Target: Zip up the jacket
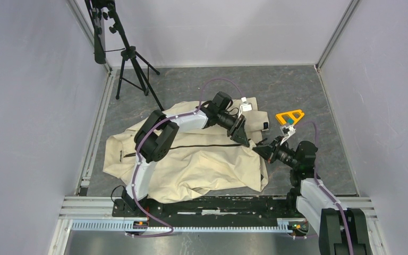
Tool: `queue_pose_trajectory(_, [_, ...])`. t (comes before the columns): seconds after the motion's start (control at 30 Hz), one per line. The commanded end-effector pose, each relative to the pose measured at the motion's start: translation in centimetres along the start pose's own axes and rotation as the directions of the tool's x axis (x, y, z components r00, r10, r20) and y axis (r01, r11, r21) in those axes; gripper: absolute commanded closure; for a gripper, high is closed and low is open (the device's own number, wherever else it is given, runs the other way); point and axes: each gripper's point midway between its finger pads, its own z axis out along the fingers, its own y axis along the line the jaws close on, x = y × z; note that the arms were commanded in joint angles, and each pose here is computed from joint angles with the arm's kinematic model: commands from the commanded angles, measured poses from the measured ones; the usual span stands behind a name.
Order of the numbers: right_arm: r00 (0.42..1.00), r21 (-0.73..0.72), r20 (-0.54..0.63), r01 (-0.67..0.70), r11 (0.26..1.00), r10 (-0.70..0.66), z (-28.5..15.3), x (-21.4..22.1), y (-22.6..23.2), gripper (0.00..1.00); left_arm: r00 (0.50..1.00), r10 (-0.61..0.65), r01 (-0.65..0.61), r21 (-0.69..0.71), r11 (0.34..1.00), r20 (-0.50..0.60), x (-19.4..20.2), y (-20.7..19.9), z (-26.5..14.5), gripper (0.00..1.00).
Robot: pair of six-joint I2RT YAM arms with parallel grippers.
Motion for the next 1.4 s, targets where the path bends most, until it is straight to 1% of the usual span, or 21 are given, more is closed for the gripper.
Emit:
queue_pose_trajectory(0.0, [1.000,0.022,0.004,0.008,1.000,-0.008,-0.1,0.4,-0.5,1.00,0.994,0.082,-0.085,0.040,0.996,0.070,-2.9,-3.0,-0.7,0.56])
queue_pose_trajectory(0.13, [1.000,0.051,0.015,0.009,0.999,-0.010,-0.1,0.2,-0.9,1.00,0.992,0.082,-0.086,0.036,0.996,0.093,-3.0,-3.2,-0.8,0.62])
queue_pose_trajectory(0.23, [1.000,0.078,0.014,-0.008,0.997,0.006,-0.1,0.2,-1.3,1.00,0.987,0.070,-0.077,0.043,0.996,0.146,-3.7,-3.6,-1.1,0.68])
queue_pose_trajectory(0.33, [0.999,0.045,0.015,-0.031,0.999,0.030,-0.1,0.3,-0.7,1.00,0.978,0.058,-0.072,0.064,0.995,0.201,-4.5,-4.2,-1.1,0.80])
queue_pose_trajectory(0.4, [1.000,0.058,0.006,-0.024,0.998,0.023,-0.1,0.5,-1.0,1.00,0.979,0.045,-0.059,0.066,0.996,0.197,-4.3,-4.1,-1.0,0.87])
queue_pose_trajectory(0.43, [1.000,0.073,-0.002,-0.027,0.997,0.028,-0.2,0.8,-1.2,0.99,0.981,0.041,-0.055,0.068,0.996,0.189,-4.1,-4.1,-1.0,0.93])
queue_pose_trajectory(0.47, [1.000,0.074,-0.007,-0.025,0.997,0.025,-0.2,0.9,-1.3,0.91,0.983,0.039,-0.051,0.066,0.996,0.178,-3.8,-4.0,-1.0,0.97])
queue_pose_trajectory(0.5, [1.000,0.059,-0.010,-0.021,0.998,0.021,-0.2,0.7,-1.0,0.81,0.985,0.039,-0.049,0.058,0.997,0.166,-3.5,-3.8,-1.0,0.98])
queue_pose_trajectory(0.57, [1.000,0.008,-0.016,-0.027,1.000,0.027,0.0,0.2,0.0,0.68,0.988,0.038,-0.044,0.044,0.998,0.147,-3.2,-3.5,-1.0,0.98])
queue_pose_trajectory(0.6, [0.999,-0.025,-0.012,-0.041,0.999,0.041,0.1,-0.3,0.7,0.64,0.989,0.037,-0.043,0.041,0.998,0.140,-3.0,-3.4,-1.0,0.98])
queue_pose_trajectory(0.67, [0.996,-0.088,0.014,-0.084,0.993,0.085,-0.1,-1.2,2.0,0.61,0.990,0.043,-0.049,0.043,0.998,0.134,-2.8,-3.6,-1.0,0.98])
queue_pose_trajectory(0.73, [0.988,-0.123,0.069,-0.132,0.984,0.141,-0.5,-2.3,2.4,0.52,0.991,0.048,-0.056,0.054,0.997,0.128,-2.6,-3.9,-1.1,0.98])
queue_pose_trajectory(0.77, [0.985,-0.173,0.090,-0.127,0.977,0.144,-0.8,-3.1,3.4,0.51,0.991,0.048,-0.056,0.062,0.997,0.125,-2.5,-4.0,-1.1,0.98])
queue_pose_trajectory(0.8, [0.984,-0.209,0.088,-0.133,0.969,0.154,-0.9,-3.4,4.1,0.50,0.991,0.046,-0.055,0.067,0.996,0.122,-2.5,-4.0,-1.1,0.98])
queue_pose_trajectory(0.93, [0.978,-0.267,0.072,-0.171,0.948,0.196,-1.1,-3.5,5.0,0.49,0.993,0.055,-0.067,0.110,0.992,0.105,-2.2,-5.0,-1.0,0.98])
queue_pose_trajectory(1.0, [0.976,-0.318,0.090,-0.160,0.935,0.197,-1.8,-3.7,6.3,0.49,0.992,0.066,-0.078,0.115,0.990,0.104,-2.2,-5.4,-1.0,0.98])
queue_pose_trajectory(1.07, [0.971,-0.339,0.093,-0.177,0.924,0.220,-2.0,-3.9,6.8,0.50,0.992,0.067,-0.078,0.115,0.990,0.103,-2.1,-5.4,-1.0,0.98])
queue_pose_trajectory(1.2, [0.966,-0.324,0.101,-0.193,0.926,0.237,-1.7,-3.9,6.2,0.56,0.992,0.076,-0.088,0.126,0.988,0.101,-1.9,-5.8,-1.1,0.98])
queue_pose_trajectory(1.3, [0.967,-0.284,0.093,-0.201,0.938,0.235,-1.2,-3.3,5.1,0.56,0.991,0.083,-0.098,0.142,0.985,0.106,-2.0,-6.3,-1.2,0.98])
queue_pose_trajectory(1.37, [0.971,-0.243,0.083,-0.200,0.949,0.225,-0.9,-2.7,4.1,0.54,0.990,0.087,-0.103,0.146,0.984,0.112,-2.0,-6.4,-1.2,0.98])
